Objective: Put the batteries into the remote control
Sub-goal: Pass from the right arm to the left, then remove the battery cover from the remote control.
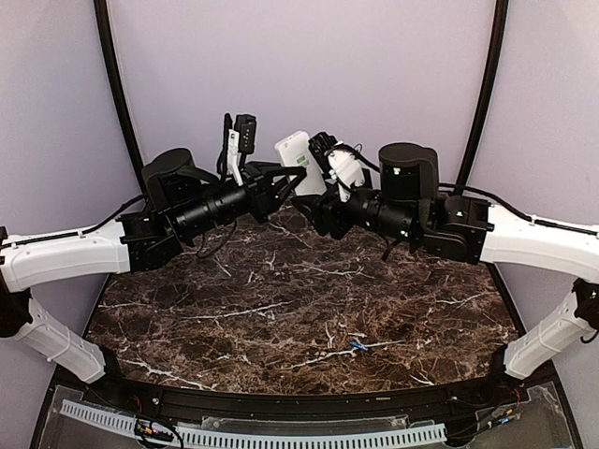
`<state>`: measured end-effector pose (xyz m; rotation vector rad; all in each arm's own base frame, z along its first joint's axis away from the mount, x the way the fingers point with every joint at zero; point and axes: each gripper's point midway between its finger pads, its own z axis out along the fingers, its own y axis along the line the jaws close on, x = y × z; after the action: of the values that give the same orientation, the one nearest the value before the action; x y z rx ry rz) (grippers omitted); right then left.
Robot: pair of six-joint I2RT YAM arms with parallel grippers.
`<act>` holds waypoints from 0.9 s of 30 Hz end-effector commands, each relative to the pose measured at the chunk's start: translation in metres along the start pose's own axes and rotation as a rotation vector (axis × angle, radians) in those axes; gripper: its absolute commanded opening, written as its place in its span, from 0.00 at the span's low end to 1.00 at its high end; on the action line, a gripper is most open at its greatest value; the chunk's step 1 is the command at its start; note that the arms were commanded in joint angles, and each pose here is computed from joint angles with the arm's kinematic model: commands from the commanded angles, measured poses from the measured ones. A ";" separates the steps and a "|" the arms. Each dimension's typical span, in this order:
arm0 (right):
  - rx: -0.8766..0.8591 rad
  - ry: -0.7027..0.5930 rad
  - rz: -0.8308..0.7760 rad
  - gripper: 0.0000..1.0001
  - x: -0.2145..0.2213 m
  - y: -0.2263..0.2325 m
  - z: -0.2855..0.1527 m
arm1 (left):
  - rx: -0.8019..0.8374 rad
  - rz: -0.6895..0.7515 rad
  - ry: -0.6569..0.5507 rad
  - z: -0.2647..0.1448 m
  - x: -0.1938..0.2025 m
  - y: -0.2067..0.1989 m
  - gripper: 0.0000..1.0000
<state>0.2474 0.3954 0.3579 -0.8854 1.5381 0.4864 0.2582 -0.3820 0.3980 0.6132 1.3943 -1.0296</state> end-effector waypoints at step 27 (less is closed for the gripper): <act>-0.697 -0.242 0.343 0.39 -0.028 0.037 -0.054 | 0.355 -0.091 -0.162 -0.036 -0.033 -0.058 0.00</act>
<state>0.1974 0.3828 0.3653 -0.9582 1.4142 1.3060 0.2126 -0.3812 0.4111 0.7019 1.2279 -1.3225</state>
